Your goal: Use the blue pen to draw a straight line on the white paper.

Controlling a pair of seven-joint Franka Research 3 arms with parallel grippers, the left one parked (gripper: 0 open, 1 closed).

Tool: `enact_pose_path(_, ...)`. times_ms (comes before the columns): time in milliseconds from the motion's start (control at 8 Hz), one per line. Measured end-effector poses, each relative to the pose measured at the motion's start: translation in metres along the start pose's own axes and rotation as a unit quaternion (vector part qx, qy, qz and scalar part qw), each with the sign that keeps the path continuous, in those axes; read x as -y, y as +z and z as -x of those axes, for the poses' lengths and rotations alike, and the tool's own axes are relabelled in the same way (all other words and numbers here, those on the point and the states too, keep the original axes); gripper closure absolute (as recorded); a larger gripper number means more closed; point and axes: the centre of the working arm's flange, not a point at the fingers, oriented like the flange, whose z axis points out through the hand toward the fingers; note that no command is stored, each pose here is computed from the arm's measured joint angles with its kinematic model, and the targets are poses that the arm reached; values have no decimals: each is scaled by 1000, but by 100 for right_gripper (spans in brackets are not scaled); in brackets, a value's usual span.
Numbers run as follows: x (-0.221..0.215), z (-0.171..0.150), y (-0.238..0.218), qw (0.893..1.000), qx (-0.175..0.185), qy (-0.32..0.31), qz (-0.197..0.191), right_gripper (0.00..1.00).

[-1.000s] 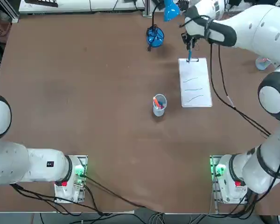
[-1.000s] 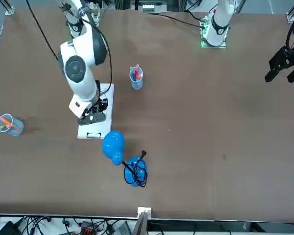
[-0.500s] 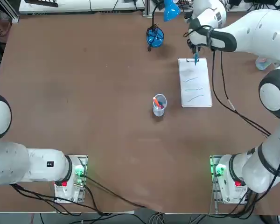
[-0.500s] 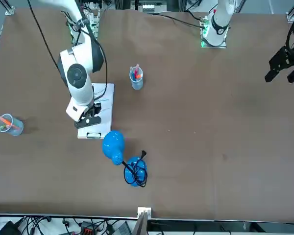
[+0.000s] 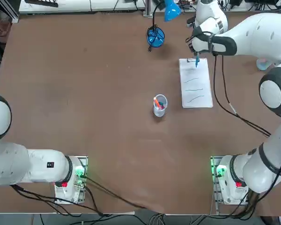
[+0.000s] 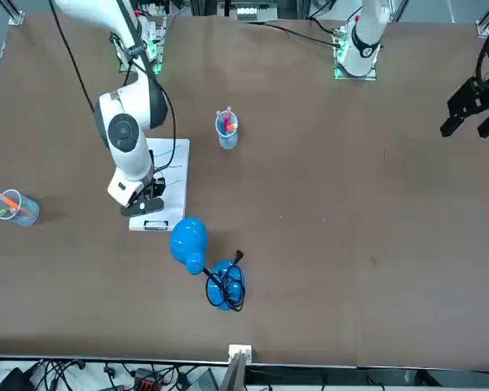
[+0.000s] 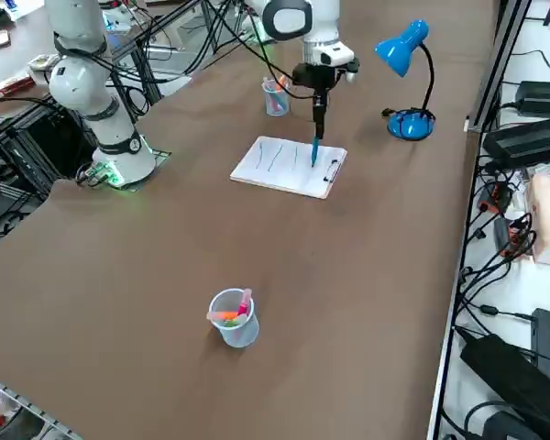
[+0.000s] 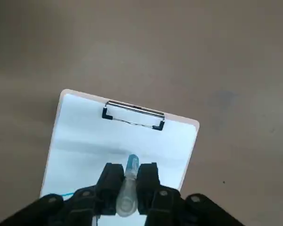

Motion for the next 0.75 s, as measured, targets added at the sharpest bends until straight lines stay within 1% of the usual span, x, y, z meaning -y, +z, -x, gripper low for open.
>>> enact_pose_path(500,8,3,13,1000,11,-7,1,80)
enact_pose_path(750,10,3,13,1000,9,-6,0,80)
